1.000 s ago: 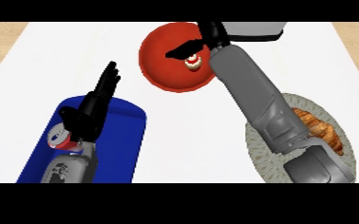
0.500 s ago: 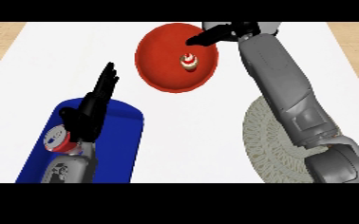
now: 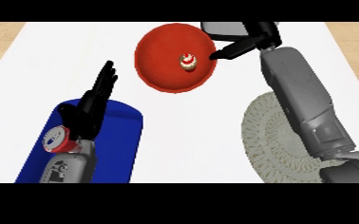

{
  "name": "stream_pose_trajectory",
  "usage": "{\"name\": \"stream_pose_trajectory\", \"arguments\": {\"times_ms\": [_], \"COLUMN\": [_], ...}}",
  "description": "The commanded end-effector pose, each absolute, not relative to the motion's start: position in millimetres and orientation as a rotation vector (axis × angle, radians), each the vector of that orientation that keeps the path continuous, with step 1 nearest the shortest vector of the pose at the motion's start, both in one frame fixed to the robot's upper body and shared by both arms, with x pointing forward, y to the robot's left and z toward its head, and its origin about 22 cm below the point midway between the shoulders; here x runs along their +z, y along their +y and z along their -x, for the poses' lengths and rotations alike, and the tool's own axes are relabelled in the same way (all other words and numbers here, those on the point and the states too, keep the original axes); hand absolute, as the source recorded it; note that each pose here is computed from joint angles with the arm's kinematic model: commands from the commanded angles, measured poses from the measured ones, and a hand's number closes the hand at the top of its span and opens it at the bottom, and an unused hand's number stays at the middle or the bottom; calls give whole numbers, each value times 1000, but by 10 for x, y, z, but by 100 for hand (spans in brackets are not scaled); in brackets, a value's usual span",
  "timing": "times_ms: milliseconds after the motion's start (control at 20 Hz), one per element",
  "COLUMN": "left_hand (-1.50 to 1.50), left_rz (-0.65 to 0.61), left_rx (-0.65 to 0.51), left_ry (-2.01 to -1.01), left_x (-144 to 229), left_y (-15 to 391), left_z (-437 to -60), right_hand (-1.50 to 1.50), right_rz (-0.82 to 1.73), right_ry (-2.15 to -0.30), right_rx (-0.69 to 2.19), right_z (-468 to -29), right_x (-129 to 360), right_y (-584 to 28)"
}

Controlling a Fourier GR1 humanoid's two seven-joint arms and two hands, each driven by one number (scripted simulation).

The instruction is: Pick the cupcake from the placemat and place it in the bowl

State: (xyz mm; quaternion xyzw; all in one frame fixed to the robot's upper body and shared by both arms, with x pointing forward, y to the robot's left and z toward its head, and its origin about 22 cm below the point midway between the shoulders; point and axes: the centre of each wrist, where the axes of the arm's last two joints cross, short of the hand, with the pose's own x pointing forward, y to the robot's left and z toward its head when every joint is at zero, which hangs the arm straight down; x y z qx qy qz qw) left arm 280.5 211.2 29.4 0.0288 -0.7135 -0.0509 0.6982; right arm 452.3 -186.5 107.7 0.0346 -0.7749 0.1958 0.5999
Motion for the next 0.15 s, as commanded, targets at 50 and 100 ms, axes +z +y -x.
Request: {"name": "stream_pose_trajectory", "arguments": {"times_ms": [50,100], "left_hand": [0,0], "left_rz": [-68,-49], "left_rx": [-96,-111], "left_ry": [-1601,-1594], "left_x": [318,224], "left_y": [1959,2130], "left_z": [-2851,-2819], "right_hand": [-150,-150], "right_rz": [-101,-107], "right_ry": [-1794,-1783], "right_rx": [476,479], "right_z": [-4394,-4396], "right_x": [858,886], "right_y": [-1955,-2128]}}
